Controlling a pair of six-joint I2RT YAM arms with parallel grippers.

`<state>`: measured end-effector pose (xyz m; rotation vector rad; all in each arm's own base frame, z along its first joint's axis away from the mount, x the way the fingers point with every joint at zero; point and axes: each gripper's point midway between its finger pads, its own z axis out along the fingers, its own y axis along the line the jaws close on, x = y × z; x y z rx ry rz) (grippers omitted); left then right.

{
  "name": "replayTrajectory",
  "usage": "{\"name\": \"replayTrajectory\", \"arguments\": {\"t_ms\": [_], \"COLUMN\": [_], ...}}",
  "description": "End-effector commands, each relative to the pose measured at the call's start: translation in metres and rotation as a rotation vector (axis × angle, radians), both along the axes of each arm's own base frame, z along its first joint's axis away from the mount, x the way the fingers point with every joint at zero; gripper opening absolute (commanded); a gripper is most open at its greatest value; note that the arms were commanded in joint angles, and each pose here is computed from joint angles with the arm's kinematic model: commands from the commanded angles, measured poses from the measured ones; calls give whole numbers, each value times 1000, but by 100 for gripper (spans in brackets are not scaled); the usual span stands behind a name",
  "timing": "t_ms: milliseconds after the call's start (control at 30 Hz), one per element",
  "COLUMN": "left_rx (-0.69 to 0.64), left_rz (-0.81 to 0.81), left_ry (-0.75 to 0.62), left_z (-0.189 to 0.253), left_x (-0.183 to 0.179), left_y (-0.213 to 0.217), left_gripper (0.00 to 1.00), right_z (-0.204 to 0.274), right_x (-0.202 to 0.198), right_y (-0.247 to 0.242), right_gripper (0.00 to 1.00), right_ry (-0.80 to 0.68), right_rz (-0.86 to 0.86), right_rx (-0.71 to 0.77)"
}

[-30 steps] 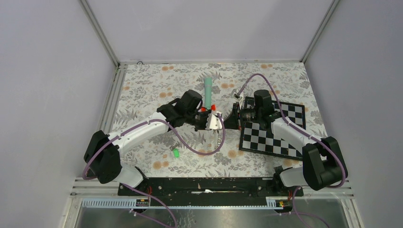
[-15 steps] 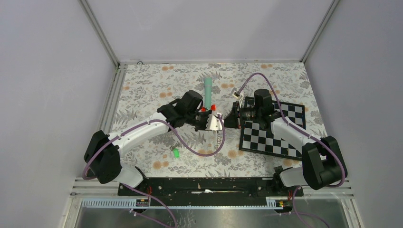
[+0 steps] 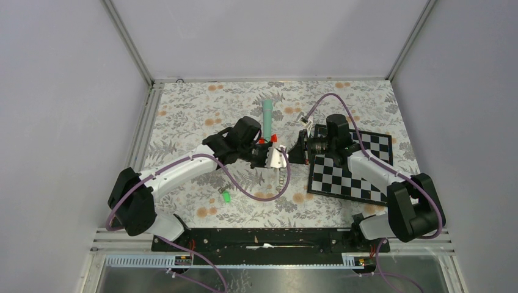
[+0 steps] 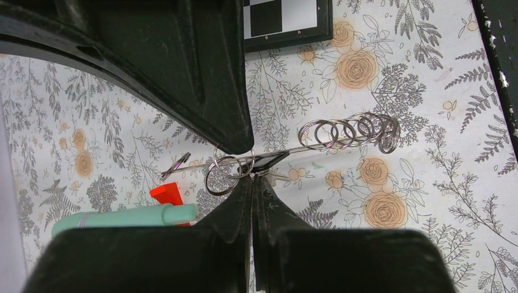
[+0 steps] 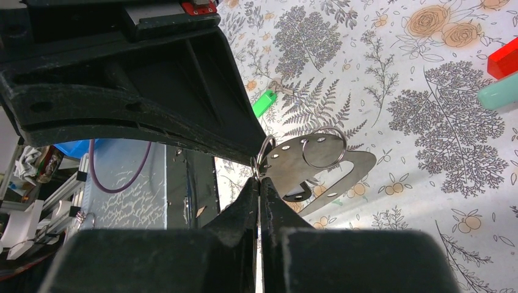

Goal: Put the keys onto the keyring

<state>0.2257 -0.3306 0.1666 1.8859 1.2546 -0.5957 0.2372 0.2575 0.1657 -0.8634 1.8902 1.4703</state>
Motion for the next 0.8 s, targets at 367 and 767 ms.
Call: {"name": "replayTrajectory", "arguments": {"t_ms": [367, 767], "left_rx": [-103, -106], "left_rz": [9, 58], "left_ry": [148, 173], "left_z": [22, 25], "left_x": [-17, -9], "left_y": [-24, -26], "left_gripper": [3, 22], "right_z": [29, 37], "right_x": [26, 22], "right_y": [0, 0], "right_gripper": [0, 0], "right_ry": [-231, -286], "right_rz": [-104, -83], "right_rx": [98, 132]}}
